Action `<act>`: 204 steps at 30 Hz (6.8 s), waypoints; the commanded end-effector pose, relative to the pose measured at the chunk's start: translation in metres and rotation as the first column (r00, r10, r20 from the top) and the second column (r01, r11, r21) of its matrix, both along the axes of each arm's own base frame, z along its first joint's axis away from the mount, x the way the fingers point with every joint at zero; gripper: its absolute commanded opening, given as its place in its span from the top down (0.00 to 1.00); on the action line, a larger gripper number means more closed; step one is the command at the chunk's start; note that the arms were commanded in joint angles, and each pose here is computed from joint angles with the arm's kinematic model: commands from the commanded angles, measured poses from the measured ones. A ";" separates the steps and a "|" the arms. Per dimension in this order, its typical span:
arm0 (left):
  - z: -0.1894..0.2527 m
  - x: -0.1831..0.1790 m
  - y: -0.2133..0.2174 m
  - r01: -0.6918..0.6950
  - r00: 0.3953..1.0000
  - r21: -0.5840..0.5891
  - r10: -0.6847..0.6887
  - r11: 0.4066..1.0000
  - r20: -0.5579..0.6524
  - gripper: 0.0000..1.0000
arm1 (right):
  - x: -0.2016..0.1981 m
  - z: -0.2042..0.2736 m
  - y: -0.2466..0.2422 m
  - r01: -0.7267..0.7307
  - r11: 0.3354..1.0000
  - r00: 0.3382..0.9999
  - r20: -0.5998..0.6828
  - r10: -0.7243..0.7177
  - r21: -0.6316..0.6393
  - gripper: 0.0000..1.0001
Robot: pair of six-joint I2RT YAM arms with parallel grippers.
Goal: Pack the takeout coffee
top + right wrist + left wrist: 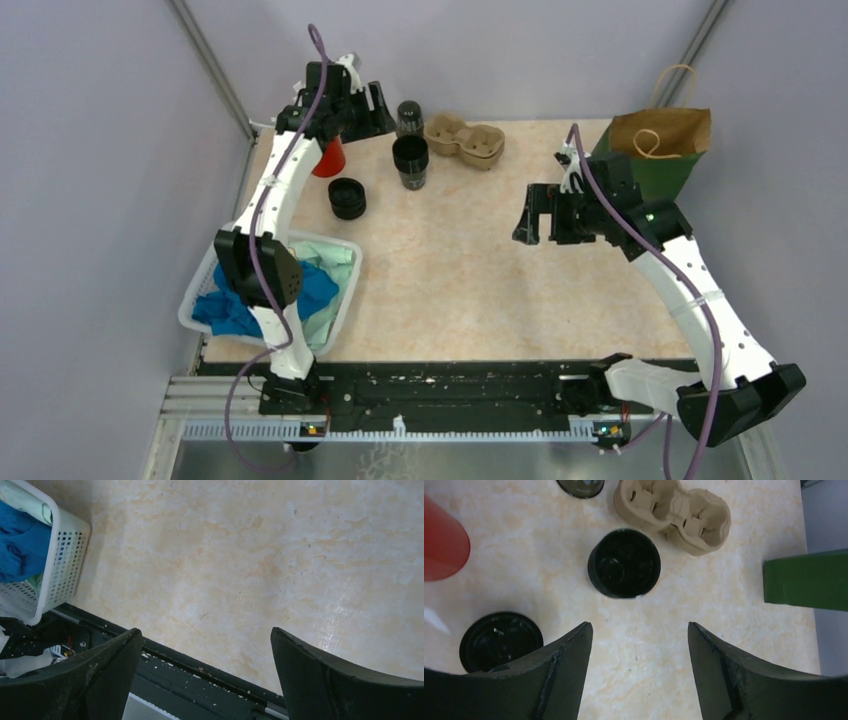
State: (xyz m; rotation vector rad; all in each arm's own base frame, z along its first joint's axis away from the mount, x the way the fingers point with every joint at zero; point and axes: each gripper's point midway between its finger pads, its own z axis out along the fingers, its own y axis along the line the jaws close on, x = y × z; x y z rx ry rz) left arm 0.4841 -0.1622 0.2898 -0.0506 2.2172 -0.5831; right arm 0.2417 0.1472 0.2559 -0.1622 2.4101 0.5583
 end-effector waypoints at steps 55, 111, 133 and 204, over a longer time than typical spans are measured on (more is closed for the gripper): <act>-0.123 0.256 -0.027 -0.123 0.809 0.066 0.062 0.990 0.585 0.14 | 0.011 -0.056 -0.040 0.083 0.972 0.964 -0.231 -0.135 -0.221 0.01; -0.078 0.250 -0.016 -0.140 0.750 0.159 0.000 0.977 0.661 0.38 | 0.022 -0.065 -0.044 0.067 0.975 0.958 -0.258 -0.123 -0.213 0.01; 0.087 0.170 -0.013 -0.106 0.721 0.005 0.074 0.994 0.689 0.39 | 0.019 -0.047 -0.040 0.055 0.987 0.983 -0.164 -0.080 -0.151 0.01; -0.004 -0.072 0.046 -0.156 0.960 -0.026 0.158 0.987 0.230 0.01 | 0.024 -0.135 0.055 -0.293 0.800 0.918 -0.388 0.083 -0.523 1.00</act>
